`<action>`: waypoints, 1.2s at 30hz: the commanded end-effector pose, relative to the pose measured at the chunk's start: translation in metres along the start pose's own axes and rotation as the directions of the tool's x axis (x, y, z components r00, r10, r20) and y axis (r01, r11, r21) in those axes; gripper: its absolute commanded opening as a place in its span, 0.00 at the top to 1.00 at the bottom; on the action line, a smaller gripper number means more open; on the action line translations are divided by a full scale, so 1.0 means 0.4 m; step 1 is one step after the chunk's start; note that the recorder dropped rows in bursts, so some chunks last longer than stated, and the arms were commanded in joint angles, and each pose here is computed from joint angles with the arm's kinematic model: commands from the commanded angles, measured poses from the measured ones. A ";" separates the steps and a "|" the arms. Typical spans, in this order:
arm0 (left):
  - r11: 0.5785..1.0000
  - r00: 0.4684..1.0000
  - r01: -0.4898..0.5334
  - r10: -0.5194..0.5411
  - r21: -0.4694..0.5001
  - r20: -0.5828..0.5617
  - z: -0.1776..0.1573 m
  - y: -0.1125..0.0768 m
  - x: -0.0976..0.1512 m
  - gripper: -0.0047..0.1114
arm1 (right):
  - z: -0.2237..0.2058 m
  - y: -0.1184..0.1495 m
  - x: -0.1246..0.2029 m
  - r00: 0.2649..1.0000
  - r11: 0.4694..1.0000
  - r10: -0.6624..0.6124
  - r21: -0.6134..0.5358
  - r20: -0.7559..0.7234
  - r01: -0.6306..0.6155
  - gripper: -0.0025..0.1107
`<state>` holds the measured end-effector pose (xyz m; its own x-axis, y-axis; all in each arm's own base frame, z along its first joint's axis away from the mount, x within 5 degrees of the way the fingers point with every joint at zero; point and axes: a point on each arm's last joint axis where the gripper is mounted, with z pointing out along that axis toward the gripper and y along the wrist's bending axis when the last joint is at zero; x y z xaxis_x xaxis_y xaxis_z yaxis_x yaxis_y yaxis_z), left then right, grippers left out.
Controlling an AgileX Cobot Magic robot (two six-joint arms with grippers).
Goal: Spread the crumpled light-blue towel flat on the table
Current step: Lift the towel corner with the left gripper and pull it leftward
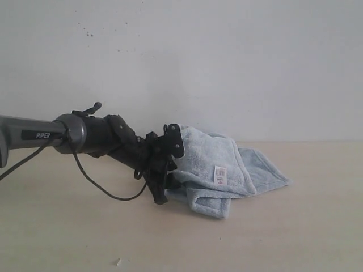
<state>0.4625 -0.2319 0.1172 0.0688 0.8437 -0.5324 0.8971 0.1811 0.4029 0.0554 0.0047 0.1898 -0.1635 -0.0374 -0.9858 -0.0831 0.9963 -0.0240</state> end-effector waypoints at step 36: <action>0.666 0.650 0.744 -0.702 -0.055 0.292 -0.473 0.002 -0.166 0.93 | -0.001 0.000 -0.005 1.000 1.000 0.004 0.000 0.017 -0.004 0.98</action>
<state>0.3994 -0.2038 0.2827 -0.4035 0.3501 -0.8453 0.6715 0.7408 -0.0138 0.0554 0.0047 0.1898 -0.1635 -0.0374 -0.9858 -0.0831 0.9963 -0.0240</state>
